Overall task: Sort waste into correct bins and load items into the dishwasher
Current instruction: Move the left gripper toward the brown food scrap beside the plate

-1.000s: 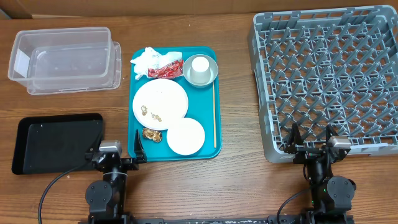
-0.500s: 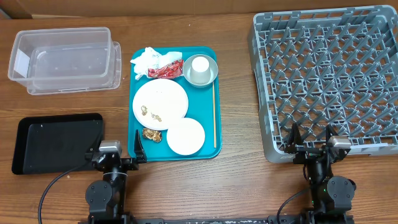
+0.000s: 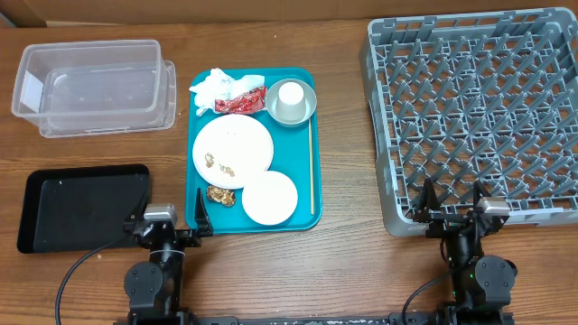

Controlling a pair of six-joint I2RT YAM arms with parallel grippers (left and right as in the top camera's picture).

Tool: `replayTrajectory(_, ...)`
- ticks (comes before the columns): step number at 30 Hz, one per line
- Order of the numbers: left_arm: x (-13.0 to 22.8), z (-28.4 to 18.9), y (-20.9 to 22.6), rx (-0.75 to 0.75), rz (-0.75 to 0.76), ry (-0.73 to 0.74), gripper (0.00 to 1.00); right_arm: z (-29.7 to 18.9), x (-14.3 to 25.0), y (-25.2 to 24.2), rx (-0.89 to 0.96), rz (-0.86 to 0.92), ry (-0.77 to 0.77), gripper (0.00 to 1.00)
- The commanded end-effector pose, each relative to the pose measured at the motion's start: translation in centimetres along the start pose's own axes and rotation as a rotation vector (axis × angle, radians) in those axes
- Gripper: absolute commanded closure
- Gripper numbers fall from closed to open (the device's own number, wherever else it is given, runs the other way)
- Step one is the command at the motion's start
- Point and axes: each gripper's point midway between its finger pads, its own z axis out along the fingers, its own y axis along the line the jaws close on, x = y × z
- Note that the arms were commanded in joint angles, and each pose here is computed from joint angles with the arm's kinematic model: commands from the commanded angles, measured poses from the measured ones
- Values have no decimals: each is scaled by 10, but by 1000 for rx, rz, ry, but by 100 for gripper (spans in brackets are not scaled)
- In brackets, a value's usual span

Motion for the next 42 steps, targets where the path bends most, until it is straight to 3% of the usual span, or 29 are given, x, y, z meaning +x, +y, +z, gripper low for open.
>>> replayTrajectory(1, 0, 0, 3, -15, 22, -4, 0, 0, 0, -2, 9, -3, -10, 0)
replayTrajectory(19, 0, 0, 0, 4, -11, -7, 0, 0, 0, -2, 9, -3, -10, 0)
replayTrajectory(25, -4, -5, -40, 238, -422, 33, 0, 0, 0, -2, 9, -3, -10, 0)
replayTrajectory(29, -5, -18, -76, 442, -818, 175, 0, 0, 0, -2, 9, -3, -10, 0)
replayTrajectory(33, -8, -20, -80, 456, -1019, 223, 0, 0, 0, -2, 9, -3, -10, 0)
replayTrajectory(39, -45, -40, -102, 654, -898, 169, 0, 0, 0, -2, 9, -3, -10, 0)
replayTrajectory(42, -51, -46, -99, 595, -820, 202, 0, 0, 0, -2, 9, -3, -10, 0)
